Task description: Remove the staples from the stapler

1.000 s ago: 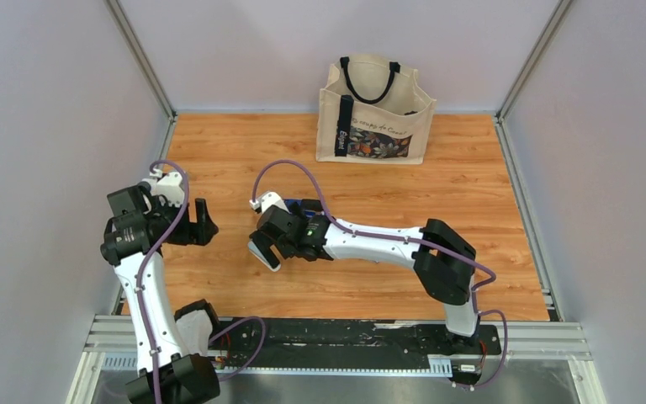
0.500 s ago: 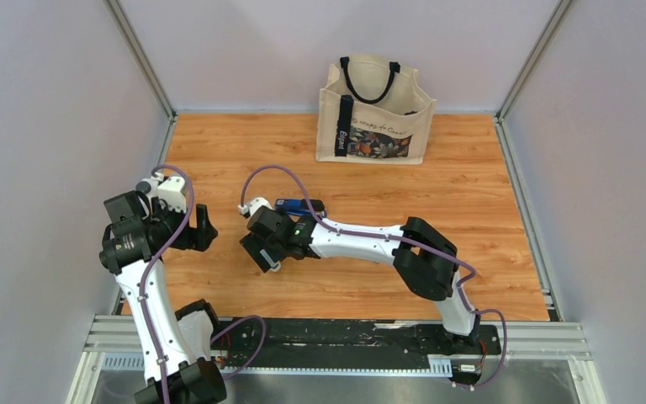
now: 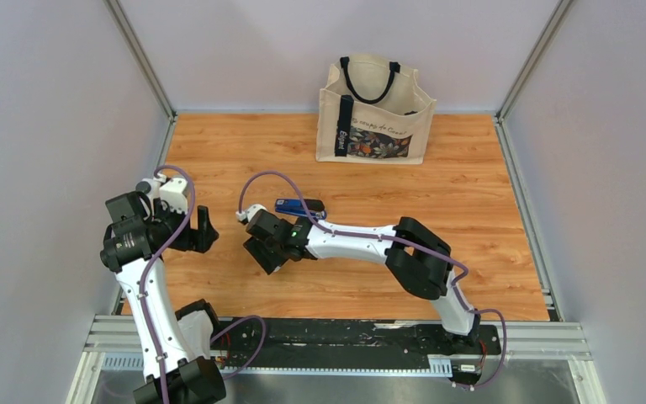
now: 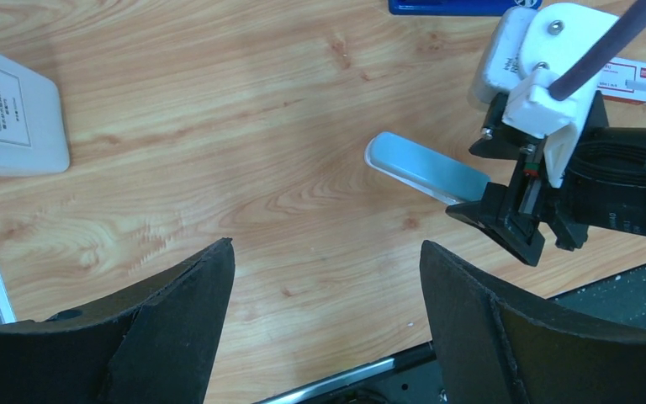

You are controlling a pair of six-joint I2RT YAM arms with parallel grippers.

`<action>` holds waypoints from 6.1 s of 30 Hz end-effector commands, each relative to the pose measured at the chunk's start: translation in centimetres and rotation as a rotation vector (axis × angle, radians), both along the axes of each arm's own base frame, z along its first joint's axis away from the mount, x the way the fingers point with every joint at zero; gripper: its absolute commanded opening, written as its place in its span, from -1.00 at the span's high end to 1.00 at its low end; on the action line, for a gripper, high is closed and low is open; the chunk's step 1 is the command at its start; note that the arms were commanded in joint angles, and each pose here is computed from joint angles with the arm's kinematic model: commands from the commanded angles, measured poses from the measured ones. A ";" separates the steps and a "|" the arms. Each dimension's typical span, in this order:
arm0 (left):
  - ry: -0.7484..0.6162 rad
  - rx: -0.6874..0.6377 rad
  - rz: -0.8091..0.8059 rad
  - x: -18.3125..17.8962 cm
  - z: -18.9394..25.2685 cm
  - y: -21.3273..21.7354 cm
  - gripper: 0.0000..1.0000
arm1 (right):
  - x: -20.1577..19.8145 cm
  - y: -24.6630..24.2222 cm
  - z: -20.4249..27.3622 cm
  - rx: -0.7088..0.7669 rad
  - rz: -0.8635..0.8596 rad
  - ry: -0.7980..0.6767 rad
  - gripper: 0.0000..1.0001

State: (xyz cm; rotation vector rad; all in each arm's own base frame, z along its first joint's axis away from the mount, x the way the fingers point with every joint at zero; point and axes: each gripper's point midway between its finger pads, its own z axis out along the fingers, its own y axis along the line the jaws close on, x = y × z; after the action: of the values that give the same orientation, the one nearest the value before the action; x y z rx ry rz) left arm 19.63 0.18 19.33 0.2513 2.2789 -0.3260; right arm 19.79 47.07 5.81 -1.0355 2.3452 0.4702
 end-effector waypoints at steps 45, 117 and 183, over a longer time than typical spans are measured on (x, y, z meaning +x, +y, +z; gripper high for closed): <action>-0.135 -0.124 -0.711 -0.7 -2.2 -11.4 -0.81 | 4.2 -1.6 16.2 0.813 -0.355 0.017 0.99; -0.327 0.445 -0.810 3.4 -10.0 -9.7 0.95 | -5.3 -5.3 5.0 0.718 -0.129 0.230 1.00; -0.267 0.051 -0.186 1.7 7.7 -8.0 -0.58 | 2.8 5.0 -2.6 0.040 -0.103 0.041 0.71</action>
State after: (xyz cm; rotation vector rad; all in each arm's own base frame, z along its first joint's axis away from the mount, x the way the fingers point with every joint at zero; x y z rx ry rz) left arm 22.26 -5.65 25.09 0.5026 2.0554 -0.1673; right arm 22.39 51.50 4.66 -0.8512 2.4014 0.5541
